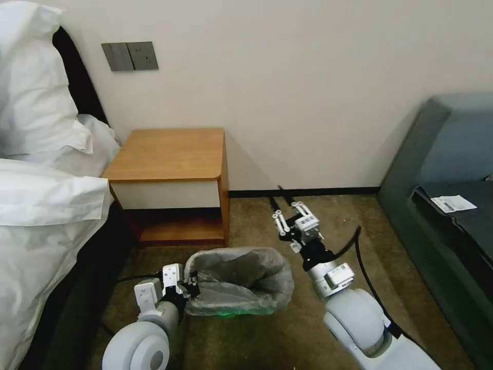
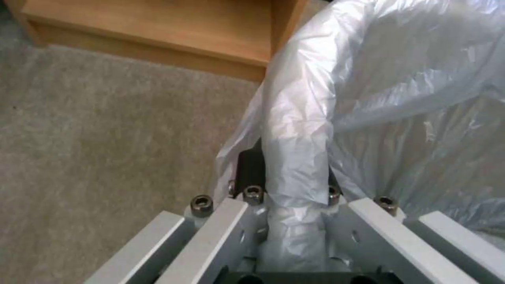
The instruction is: Pick up the garbage bag from the table and place it over the trash can.
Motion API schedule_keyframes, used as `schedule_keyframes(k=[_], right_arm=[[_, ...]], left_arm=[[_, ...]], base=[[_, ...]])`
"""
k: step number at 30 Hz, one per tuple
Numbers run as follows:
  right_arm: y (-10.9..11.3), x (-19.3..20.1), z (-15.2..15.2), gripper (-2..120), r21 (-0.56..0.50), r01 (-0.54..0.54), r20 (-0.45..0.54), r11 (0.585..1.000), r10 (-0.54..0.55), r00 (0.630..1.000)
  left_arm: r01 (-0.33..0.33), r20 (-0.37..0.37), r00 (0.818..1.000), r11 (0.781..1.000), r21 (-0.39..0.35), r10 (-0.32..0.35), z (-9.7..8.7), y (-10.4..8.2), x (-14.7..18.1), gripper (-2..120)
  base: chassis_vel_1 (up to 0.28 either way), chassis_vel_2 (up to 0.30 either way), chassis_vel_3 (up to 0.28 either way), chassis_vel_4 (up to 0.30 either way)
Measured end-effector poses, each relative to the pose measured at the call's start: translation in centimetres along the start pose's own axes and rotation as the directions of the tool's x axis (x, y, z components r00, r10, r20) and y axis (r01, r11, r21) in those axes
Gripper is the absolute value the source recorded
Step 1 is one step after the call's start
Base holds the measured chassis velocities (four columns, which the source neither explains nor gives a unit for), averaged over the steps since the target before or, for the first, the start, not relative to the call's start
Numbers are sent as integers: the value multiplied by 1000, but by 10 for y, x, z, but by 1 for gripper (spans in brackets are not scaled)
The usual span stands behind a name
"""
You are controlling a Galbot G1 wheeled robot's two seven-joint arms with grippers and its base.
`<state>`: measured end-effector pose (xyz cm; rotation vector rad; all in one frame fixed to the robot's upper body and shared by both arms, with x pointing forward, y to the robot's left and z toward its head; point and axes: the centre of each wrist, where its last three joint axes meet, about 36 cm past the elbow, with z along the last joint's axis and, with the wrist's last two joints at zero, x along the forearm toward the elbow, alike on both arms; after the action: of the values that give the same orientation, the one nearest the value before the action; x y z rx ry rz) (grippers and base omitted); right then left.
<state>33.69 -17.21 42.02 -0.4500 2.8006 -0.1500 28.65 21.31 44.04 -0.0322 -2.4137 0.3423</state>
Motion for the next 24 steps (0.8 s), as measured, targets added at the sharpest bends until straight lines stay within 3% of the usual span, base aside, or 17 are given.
schedule_keyframes(k=[4, 14, 24], right_arm=[[1, 6, 7, 60, -15, -33, -9, 999, 33, 999], [30, 20, 24, 96, -14, 40, -39, 999, -40, 998], [51, 23, 27, 100, -36, 76, -46, 996, -78, 996]], left_arm=[[-9, -19, 1000, 1000, 2, 9, 2, 4, -13, 3], [-10, -71, 997, 1000, 14, 11, 13, 11, -38, 3], [-12, -67, 998, 1000, 3, 13, 17, 12, -48, 3]], base=[[0, 0, 0, 0], [0, 0, 0, 0], [0, 0, 0, 0]])
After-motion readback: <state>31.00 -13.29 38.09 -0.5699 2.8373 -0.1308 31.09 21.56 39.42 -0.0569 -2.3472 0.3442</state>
